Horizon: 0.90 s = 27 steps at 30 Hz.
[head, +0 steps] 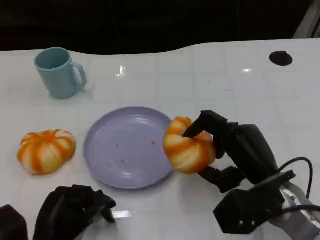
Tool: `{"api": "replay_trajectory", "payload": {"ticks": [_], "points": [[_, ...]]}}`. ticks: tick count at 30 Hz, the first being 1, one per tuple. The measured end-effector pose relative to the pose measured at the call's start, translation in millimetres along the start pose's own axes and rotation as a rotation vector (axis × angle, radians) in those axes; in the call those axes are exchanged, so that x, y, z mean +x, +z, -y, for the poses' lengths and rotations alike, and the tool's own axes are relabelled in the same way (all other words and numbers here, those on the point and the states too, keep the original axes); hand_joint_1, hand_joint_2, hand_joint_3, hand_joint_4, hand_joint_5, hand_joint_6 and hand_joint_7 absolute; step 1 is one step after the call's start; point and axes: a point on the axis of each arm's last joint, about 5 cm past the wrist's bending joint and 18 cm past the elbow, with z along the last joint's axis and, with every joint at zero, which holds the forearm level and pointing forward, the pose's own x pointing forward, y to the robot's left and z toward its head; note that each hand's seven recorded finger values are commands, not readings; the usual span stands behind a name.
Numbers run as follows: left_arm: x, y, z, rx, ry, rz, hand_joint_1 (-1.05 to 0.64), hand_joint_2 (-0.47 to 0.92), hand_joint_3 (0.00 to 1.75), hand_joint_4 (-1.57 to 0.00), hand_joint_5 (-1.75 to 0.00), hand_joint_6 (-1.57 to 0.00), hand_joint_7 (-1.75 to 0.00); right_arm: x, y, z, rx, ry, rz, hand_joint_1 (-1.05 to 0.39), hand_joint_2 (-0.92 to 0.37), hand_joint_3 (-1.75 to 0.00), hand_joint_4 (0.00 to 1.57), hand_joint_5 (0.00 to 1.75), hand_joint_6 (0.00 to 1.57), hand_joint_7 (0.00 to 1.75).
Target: Grasp the bread from the table and place it into the plate.
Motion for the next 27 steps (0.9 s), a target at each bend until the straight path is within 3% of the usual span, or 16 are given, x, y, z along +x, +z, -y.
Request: {"api": "replay_trajectory", "payload": {"ticks": [5,10,23,26,27], "points": [[-0.3,-0.1,-0.1,-0.001,0.001,0.001,-1.05,0.82,0.0,-0.76,-1.65,-1.57,-0.18,14.8,6.5,-7.8,0.029,0.001,0.02,-0.01,-0.11,-1.62,1.02,1.75,0.78,1.72],[-0.7,-0.1,0.3,-0.001,0.0,0.002,-1.05,0.81,0.0,-0.77,-1.65,-1.57,-0.19,29.7,13.0,-18.4,0.049,0.019,0.039,-0.03,-0.16,-1.58,1.01,1.75,0.85,1.59],[-3.6,-0.5,1.4,0.003,0.0,0.004,-1.05,0.8,0.0,-0.78,-1.64,-1.57,-0.19,43.7,22.7,-52.4,0.07,0.111,0.009,-0.07,-0.32,-1.39,0.9,1.75,0.79,1.55],[-3.8,-0.5,1.5,0.004,-0.001,0.004,-1.05,0.81,0.0,-0.78,-1.64,-1.57,-0.19,48.9,27.1,-57.2,0.085,0.133,-0.001,-0.06,-0.34,-1.31,0.79,1.66,0.78,1.31],[-3.8,-0.6,1.6,0.005,-0.002,0.004,-1.05,0.81,0.0,-0.78,-1.64,-1.57,-0.19,50.7,28.6,-58.3,0.093,0.14,-0.005,-0.07,-0.38,-1.21,0.75,1.54,0.77,1.14]]}}
